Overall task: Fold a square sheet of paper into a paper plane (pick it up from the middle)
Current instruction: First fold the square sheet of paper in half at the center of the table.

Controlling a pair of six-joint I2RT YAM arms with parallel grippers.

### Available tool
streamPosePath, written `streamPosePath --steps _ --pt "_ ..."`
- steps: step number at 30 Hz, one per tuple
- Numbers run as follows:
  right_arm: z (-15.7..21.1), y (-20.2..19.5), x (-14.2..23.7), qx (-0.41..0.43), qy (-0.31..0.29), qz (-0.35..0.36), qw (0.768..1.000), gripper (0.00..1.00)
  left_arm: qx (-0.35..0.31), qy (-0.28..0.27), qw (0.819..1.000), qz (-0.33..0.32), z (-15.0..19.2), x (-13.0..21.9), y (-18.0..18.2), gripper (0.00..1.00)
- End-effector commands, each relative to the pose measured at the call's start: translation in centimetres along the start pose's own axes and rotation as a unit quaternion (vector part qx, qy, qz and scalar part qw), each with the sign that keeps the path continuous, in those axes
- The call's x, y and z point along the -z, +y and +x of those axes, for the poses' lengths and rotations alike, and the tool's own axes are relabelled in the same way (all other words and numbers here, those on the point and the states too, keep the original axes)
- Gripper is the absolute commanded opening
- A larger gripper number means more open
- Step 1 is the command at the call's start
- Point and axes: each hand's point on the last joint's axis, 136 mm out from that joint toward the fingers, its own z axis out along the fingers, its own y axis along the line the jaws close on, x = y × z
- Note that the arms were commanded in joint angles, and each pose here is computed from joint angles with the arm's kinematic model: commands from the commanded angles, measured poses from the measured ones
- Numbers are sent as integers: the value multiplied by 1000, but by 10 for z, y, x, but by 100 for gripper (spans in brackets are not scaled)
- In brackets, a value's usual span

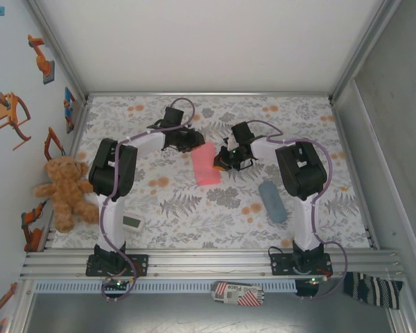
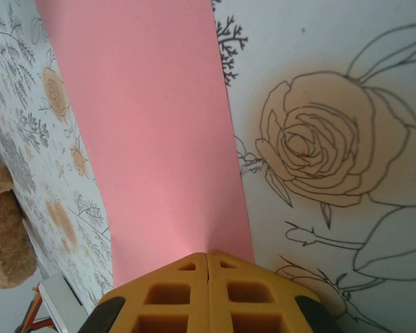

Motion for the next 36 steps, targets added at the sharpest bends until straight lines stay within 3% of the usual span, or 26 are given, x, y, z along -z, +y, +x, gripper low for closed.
streamPosePath --steps 1,7,13,16,20,24,30,36 --pt "70 -141 -22 -117 78 221 965 0 26 2 999 -25 -8 -9 21 26" --pt "69 -142 -22 -118 76 220 965 0 60 -1 998 -36 -22 -10 50 26" --pt "68 -141 -21 -116 74 220 966 0 89 5 991 -95 -41 -1 94 26" --pt "68 -141 -21 -116 73 221 966 0 76 -2 993 -94 -51 12 88 26" --pt "68 -140 -21 -117 72 220 966 0 54 -16 996 -68 -52 37 56 26" --pt "68 -141 -21 -119 72 221 965 0 34 -16 999 -38 -29 49 22 26" --pt "69 -142 -22 -119 73 221 965 0 33 23 999 3 33 34 -4 23" --pt "70 -143 -23 -119 75 221 965 0 36 76 996 -3 77 15 -8 21"
